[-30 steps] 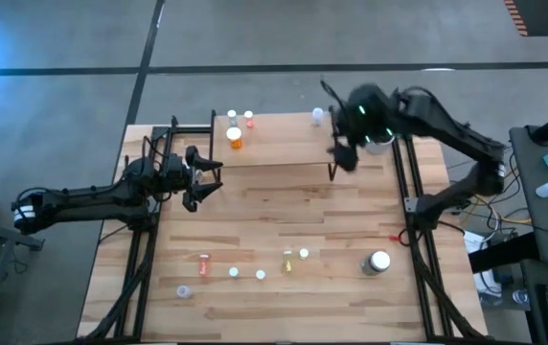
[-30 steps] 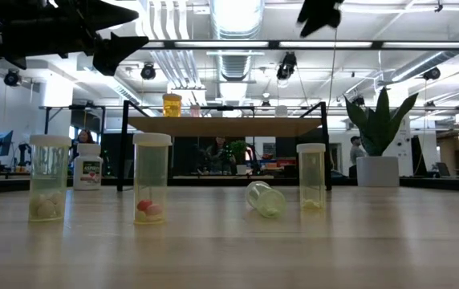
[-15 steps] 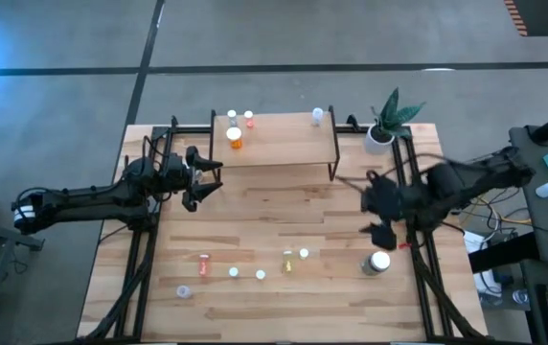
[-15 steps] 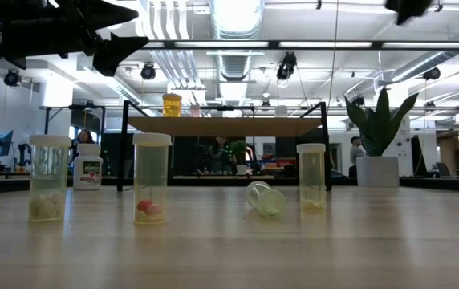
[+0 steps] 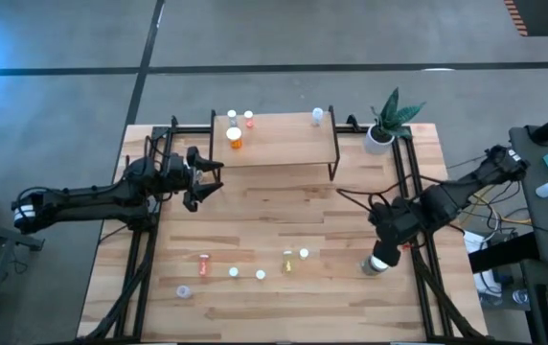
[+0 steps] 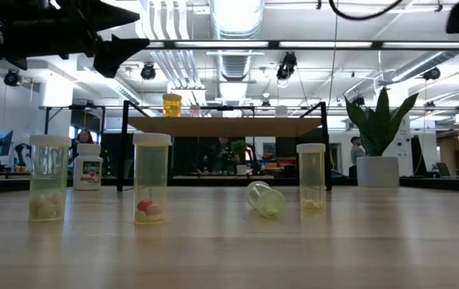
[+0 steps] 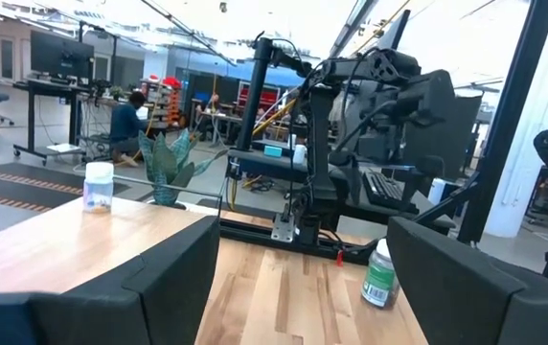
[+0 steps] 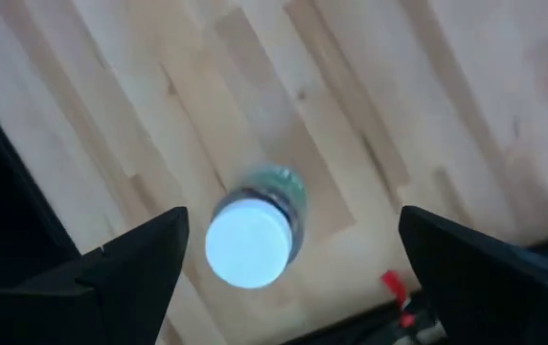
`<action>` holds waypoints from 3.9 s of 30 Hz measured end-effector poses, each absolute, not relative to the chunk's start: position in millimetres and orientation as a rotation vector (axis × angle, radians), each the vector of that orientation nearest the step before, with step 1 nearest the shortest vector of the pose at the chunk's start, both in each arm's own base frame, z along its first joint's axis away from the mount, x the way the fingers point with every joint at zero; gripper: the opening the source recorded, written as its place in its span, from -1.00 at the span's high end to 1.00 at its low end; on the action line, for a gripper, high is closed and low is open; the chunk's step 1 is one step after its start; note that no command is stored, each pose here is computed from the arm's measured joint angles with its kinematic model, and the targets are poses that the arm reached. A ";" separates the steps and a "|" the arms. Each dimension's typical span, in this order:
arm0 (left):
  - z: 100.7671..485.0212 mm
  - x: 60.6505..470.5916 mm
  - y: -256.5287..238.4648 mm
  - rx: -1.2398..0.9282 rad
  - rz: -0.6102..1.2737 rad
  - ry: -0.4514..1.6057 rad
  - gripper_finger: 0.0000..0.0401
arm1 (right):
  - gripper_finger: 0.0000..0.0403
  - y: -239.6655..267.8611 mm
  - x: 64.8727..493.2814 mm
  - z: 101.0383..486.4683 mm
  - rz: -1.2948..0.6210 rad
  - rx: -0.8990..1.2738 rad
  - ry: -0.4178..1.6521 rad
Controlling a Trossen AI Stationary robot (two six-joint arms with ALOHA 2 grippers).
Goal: Pick and place medicine bottles onto shelf by color
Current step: Put the green medicine bottle on the shelf
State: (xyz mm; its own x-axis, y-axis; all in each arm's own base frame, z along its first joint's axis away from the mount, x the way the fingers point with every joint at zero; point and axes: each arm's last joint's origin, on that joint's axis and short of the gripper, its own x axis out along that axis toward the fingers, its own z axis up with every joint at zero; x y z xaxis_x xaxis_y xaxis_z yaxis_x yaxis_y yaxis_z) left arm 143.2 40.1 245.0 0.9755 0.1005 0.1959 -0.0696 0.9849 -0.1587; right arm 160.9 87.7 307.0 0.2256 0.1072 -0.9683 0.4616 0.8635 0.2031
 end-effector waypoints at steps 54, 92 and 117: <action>239.9 151.2 42.6 -0.163 0.090 -0.167 -0.42 | -0.83 121.8 150.6 239.2 -0.317 0.518 1.366; 240.6 151.1 42.6 -0.186 0.087 -0.173 -0.42 | -0.42 119.8 153.5 232.1 -0.299 0.504 1.453; 256.3 136.6 37.9 -0.156 0.073 -0.288 -0.42 | -0.43 53.3 214.6 310.9 -0.170 0.316 1.085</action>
